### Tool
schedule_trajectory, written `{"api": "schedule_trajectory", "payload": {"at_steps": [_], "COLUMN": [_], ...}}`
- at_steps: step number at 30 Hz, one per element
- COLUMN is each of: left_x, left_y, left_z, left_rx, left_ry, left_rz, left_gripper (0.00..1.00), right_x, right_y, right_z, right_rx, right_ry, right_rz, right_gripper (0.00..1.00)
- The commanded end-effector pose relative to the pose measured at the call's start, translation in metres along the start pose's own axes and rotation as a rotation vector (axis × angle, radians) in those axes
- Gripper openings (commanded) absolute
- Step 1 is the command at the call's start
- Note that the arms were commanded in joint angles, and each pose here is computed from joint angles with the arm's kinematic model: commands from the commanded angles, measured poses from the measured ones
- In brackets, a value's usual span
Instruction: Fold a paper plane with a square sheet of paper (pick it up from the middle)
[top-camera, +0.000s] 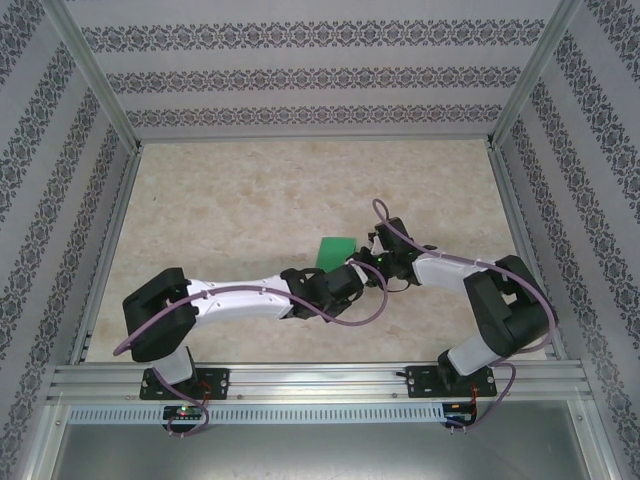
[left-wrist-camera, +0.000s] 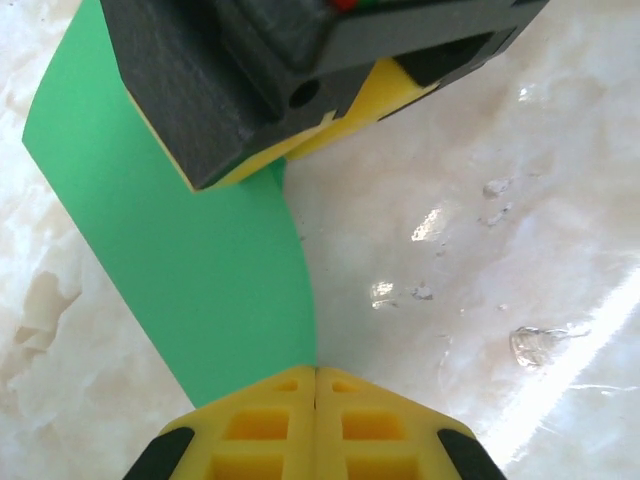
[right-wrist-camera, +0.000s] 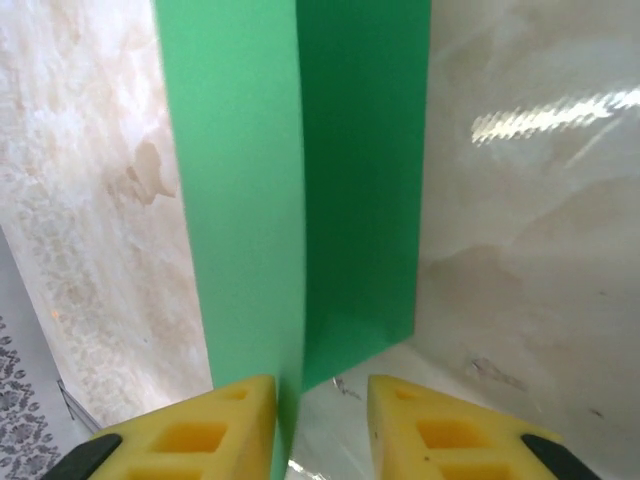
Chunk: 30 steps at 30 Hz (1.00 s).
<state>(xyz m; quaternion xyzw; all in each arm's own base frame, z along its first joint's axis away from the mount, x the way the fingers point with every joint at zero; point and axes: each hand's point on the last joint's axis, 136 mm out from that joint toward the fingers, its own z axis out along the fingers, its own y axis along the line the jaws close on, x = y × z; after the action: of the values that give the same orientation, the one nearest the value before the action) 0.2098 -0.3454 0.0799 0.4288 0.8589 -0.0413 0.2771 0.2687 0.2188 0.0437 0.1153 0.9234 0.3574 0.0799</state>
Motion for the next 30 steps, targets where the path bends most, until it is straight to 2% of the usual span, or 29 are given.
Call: {"api": "schedule_trajectory", "payload": {"at_steps": [1, 3, 7, 10, 16, 24, 30], "left_x": [-0.009, -0.009, -0.008, -0.006, -0.004, -0.005, -0.011], "left_y": [-0.006, -0.007, -0.009, -0.007, -0.002, 0.001, 0.008], "left_z": [-0.008, -0.007, -0.005, -0.005, -0.004, 0.000, 0.006], "left_rx": [0.140, 0.193, 0.301, 0.330, 0.369, 0.396, 0.563], "left_ry": [-0.030, -0.026, -0.010, 0.003, 0.019, 0.021, 0.017], "left_rz": [-0.057, -0.083, -0.131, -0.140, -0.173, -0.214, -0.333], "left_gripper": [0.00, 0.00, 0.00, 0.00, 0.00, 0.00, 0.00], "right_x": [-0.015, -0.020, -0.030, -0.036, -0.042, -0.047, -0.042], "right_y": [0.010, 0.012, 0.027, 0.036, 0.049, 0.034, 0.013], "right_z": [-0.024, -0.031, -0.032, -0.027, -0.004, 0.026, 0.040], "right_rx": [0.010, 0.018, -0.022, -0.045, -0.069, 0.004, 0.072], "right_ry": [-0.064, -0.082, -0.089, -0.072, 0.004, 0.070, 0.115], "right_rz": [-0.064, -0.084, -0.114, -0.131, -0.155, -0.155, -0.168], "right_gripper": [0.33, 0.33, 0.26, 0.20, 0.19, 0.18, 0.18]}}
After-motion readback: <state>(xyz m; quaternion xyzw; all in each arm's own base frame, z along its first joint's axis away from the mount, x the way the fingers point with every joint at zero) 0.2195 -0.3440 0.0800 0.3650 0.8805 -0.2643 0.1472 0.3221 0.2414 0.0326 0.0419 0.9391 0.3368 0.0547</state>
